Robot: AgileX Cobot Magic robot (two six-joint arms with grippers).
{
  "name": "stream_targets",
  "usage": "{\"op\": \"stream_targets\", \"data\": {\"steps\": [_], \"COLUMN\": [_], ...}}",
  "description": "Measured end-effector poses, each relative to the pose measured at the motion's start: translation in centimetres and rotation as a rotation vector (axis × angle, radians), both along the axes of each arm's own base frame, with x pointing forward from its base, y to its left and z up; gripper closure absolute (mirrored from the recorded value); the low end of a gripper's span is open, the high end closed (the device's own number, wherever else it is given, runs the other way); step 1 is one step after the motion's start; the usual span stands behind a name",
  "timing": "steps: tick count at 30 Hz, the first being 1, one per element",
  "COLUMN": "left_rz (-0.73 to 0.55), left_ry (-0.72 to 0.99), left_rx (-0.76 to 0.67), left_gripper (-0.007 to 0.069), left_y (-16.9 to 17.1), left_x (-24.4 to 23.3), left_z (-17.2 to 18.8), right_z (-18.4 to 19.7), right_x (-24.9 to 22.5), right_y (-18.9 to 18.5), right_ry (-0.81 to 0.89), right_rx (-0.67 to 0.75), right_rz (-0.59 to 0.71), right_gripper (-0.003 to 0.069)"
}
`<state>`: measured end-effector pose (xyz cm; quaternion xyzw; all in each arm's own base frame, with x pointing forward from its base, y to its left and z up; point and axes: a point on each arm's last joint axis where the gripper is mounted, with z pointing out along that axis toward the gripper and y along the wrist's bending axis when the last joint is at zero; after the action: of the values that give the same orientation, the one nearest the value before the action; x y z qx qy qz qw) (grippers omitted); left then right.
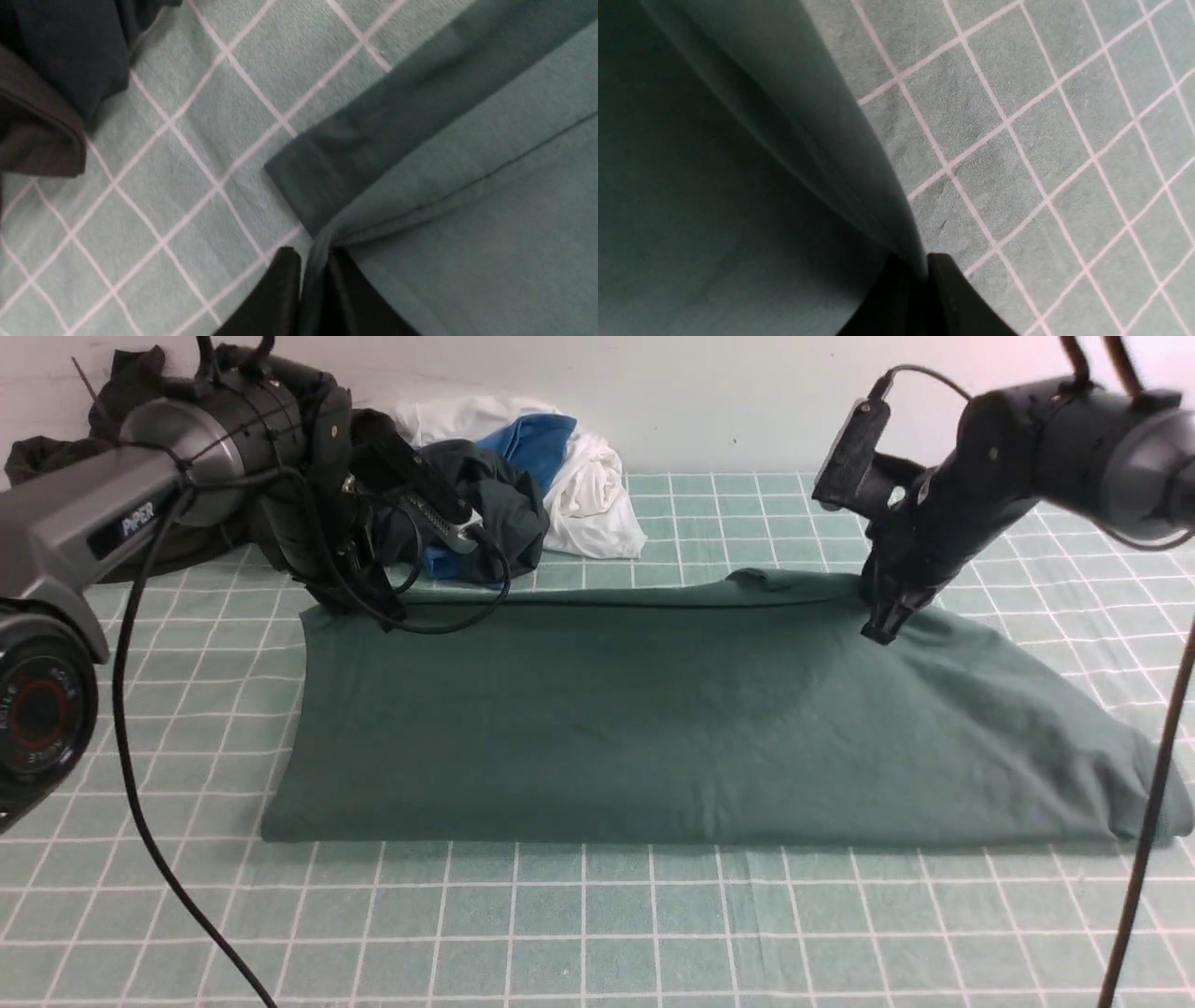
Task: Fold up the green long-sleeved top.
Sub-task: Use both arms to drag the lower edge of the fabric forward and fold it over the upper edge, then use the right arm to clamp the right edge of the fabric
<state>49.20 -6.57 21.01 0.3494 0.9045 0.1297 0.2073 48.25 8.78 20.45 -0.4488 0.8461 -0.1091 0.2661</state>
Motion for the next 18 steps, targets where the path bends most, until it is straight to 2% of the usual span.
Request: {"op": "stream_targets", "data": {"steps": [2, 3, 7, 8, 11, 14, 16, 17, 18], "left_rz": [0.017, 0.023, 0.137, 0.151, 0.244, 0.283, 0.301, 0.308, 0.309], "left_ry": [-0.018, -0.023, -0.067, -0.069, -0.045, -0.008, 0.004, 0.001, 0.0], "left_rx": [-0.012, -0.015, -0.07, -0.074, -0.098, -0.095, -0.096, -0.112, -0.115], "left_gripper": [0.0487, 0.048, 0.0305, 0.029, 0.0204, 0.0184, 0.0197, 0.0226, 0.0236], "left_y": [0.3, 0.5, 1.5, 1.6, 1.9, 2.0, 1.9, 1.7, 1.7], "left_x": [0.5, 0.6, 1.1, 1.2, 0.9, 0.3, -0.5, -1.2, -1.3], "left_z": [-0.7, -0.8, -0.7, -0.6, 0.5, 2.2, 4.2, 5.8, 6.0], "right_z": [-1.1, -1.2, -0.9, -0.9, 0.9, 3.2, 4.8, 6.0, 6.1], "right_x": [0.5, 0.5, 1.0, 1.0, 0.8, -0.2, -1.2, -2.2, -2.3], "right_y": [-0.3, -0.3, -1.1, -1.2, -1.7, -2.3, -2.8, -3.3, -3.4], "right_ry": [-0.001, -0.002, -0.036, -0.038, -0.053, -0.036, -0.009, 0.021, 0.023], "right_rx": [0.041, 0.041, 0.15, 0.161, 0.23, 0.235, 0.211, 0.194, 0.192], "right_rz": [-0.069, -0.069, -0.241, -0.261, -0.411, -0.5, -0.545, -0.58, -0.586], "right_gripper": [0.0584, 0.0578, 0.0433, 0.0425, 0.0319, 0.0275, 0.026, 0.0257, 0.0256]}}
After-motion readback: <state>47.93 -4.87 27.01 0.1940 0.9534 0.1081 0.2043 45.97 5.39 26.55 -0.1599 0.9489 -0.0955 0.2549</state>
